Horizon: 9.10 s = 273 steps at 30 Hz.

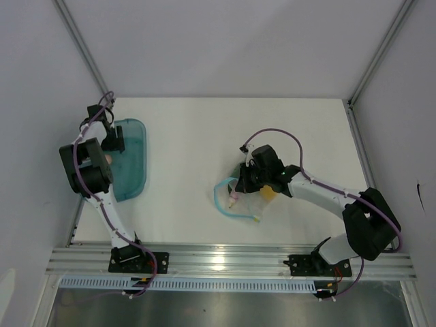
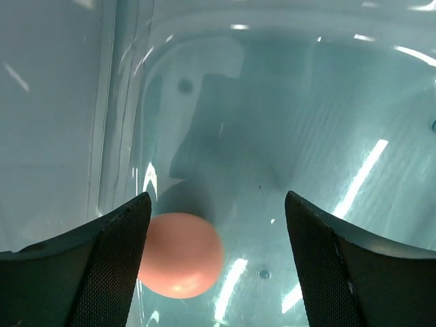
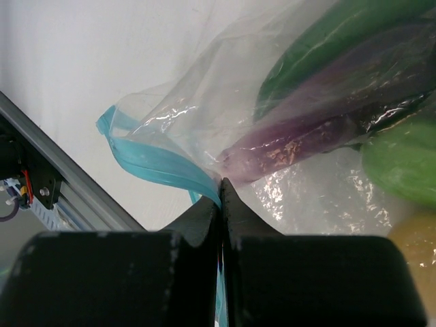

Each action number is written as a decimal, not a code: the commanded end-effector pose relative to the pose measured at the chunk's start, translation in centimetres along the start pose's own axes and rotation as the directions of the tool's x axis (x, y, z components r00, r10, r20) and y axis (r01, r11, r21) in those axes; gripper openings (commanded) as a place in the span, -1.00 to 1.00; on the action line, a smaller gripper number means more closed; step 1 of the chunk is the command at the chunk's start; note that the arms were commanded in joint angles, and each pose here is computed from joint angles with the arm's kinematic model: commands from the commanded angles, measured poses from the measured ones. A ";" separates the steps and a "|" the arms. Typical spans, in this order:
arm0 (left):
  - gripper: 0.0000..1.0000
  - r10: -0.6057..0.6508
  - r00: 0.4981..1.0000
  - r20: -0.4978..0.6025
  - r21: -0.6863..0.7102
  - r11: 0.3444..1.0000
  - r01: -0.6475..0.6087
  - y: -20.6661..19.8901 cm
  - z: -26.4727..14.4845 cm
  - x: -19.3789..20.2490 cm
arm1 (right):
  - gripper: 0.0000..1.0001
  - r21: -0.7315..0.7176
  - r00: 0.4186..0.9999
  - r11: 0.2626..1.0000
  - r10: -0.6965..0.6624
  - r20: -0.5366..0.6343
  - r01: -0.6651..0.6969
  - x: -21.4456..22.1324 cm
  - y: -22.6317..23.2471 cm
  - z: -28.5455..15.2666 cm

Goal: Place the food in the zip-top bag and seal the zipper
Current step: Pick up the fake food from the bin, then place the fake food in the zipper food storage bag, then zip the zipper food storage bag at the center of the board.

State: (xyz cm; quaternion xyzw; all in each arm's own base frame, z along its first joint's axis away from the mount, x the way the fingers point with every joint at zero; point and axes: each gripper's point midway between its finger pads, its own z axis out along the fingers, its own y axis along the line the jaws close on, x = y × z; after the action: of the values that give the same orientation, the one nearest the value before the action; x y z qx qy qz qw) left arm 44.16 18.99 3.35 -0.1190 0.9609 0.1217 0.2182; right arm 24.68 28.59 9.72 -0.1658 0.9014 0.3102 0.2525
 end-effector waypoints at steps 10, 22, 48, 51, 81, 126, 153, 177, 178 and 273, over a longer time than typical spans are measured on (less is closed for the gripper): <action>0.64 -0.195 0.980 0.048 -0.139 0.970 0.199 2.1 -3.9 1.2 | -1.00 -0.064 0.997 0.998 -0.015 0.073 0.020 -1.2 1.6 -1.6; 0.67 -0.230 0.973 0.008 -0.099 0.968 0.230 0.9 -6.1 4.9 | -1.00 -0.104 0.997 0.994 -0.022 0.075 0.030 -0.8 2.7 -1.9; 0.53 -0.237 0.964 -0.124 -0.122 0.967 0.222 0.4 -3.9 6.0 | -1.00 -0.087 0.997 0.996 -0.026 0.078 0.033 -0.8 2.3 -1.9; 0.54 -0.236 0.965 -0.115 -0.107 0.969 0.224 0.2 -4.1 6.3 | -1.00 -0.093 0.997 0.995 -0.022 0.076 0.029 -0.7 2.4 -1.8; -0.99 -0.226 0.970 -0.091 -0.082 0.972 0.219 -0.1 -4.6 5.3 | -1.00 -0.080 0.997 0.996 -0.024 0.075 0.030 -0.7 2.2 -1.7; -0.99 -0.148 0.959 0.242 0.885 0.438 -0.156 -25.5 -36.0 12.8 | -1.00 -0.080 0.955 0.961 0.272 0.118 -0.264 -10.1 8.1 -4.2; -0.07 0.029 0.978 0.206 0.917 0.344 -0.203 -33.3 -35.6 17.8 | -1.00 -0.140 0.931 0.953 0.295 0.213 -0.270 -11.6 11.1 -7.5; 0.99 -0.180 0.813 0.553 0.771 0.481 -0.418 -25.7 -42.1 13.1 | -1.00 -0.161 0.967 0.973 0.192 0.165 -0.165 -9.1 10.2 -10.5; 0.99 -0.163 0.825 0.542 0.775 0.478 -0.414 -26.0 -41.7 13.4 | -1.00 -0.161 0.969 0.974 0.184 0.163 -0.158 -8.9 10.2 -10.6; 0.99 -0.389 0.335 0.858 0.304 -0.140 -0.942 -24.7 -57.7 18.1 | -1.00 -0.324 0.883 0.830 -0.468 0.040 0.454 -0.6 12.2 -16.4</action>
State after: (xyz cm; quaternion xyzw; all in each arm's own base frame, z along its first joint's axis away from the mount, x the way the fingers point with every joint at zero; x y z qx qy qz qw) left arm 15.32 -22.63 39.22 0.3600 0.5614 -0.4600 0.5862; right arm 15.41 26.78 24.37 -0.3969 0.8084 0.3394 0.2714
